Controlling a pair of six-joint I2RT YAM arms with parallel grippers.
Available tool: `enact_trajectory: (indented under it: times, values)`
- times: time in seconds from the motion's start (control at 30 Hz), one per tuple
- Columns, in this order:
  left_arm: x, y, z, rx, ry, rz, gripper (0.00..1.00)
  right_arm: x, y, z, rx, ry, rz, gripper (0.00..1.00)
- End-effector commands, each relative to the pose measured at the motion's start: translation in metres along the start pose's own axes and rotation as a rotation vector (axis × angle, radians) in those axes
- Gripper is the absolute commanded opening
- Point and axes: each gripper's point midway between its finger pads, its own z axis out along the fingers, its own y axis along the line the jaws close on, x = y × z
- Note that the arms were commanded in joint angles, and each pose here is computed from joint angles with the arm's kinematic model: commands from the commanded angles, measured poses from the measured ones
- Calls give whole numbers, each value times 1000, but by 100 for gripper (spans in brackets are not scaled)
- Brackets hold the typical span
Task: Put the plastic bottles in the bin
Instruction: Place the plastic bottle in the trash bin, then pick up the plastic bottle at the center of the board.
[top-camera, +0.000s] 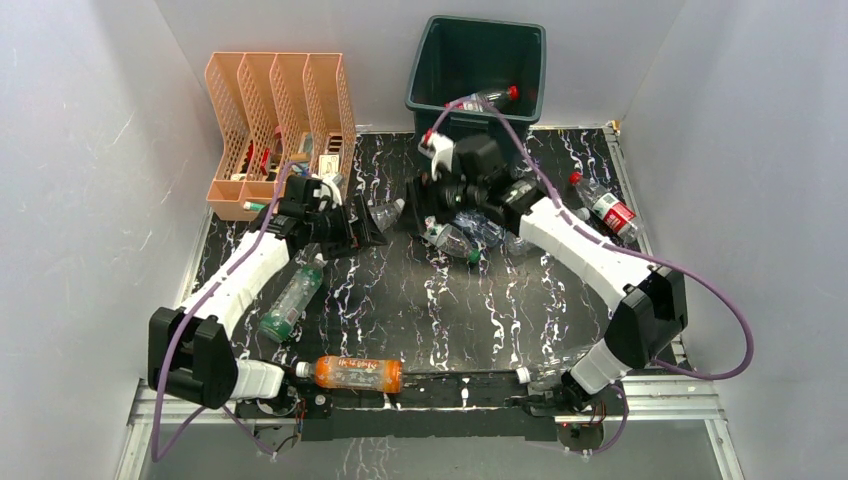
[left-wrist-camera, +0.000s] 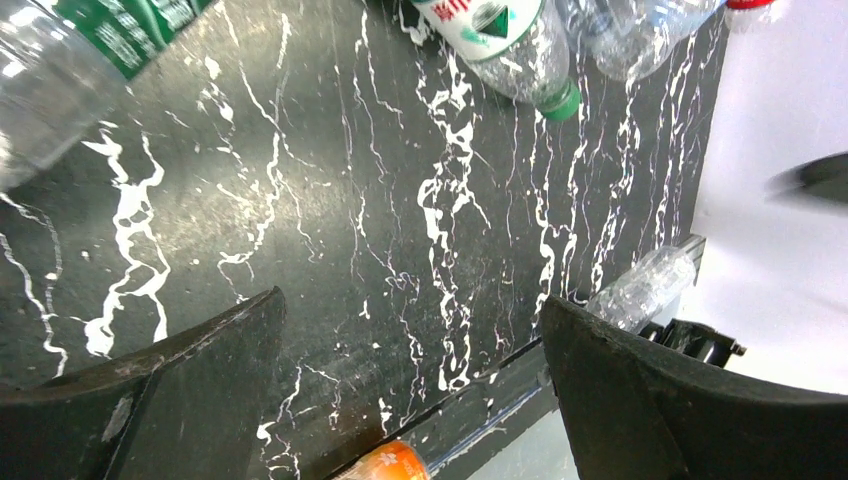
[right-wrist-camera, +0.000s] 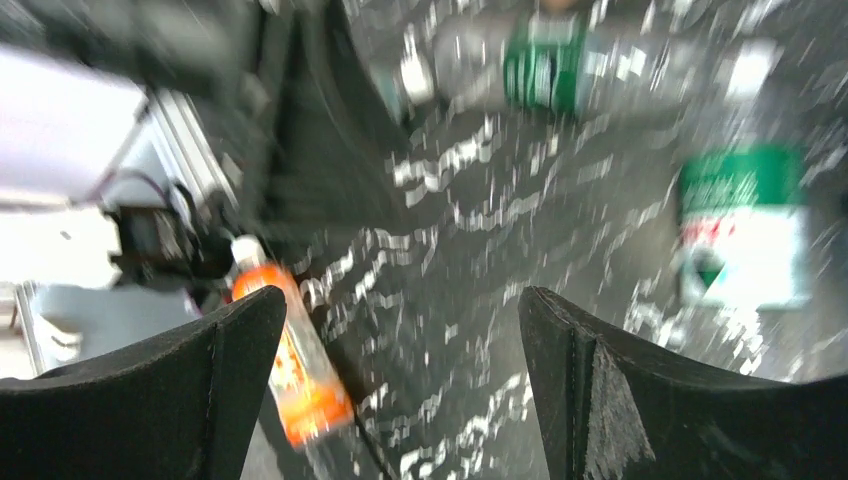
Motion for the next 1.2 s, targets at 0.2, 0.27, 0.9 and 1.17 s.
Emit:
enact_trajectory:
  times: [0.2,0.27,0.9,1.17]
  values:
    - [-40,8,-34,-13,-84,-11,98,104,38,7,-47,154,-59,98]
    - [-42,7,-38,-16,-92,-7,98,125,48,15,-67,199,-83,98]
    - [-11,21,-47,-50,-60,-28,98,253,106,70,-201,495,-396,98]
    - [3,27,-46,-54,-44,-40,98,283,110,85,-179,557,-472,98]
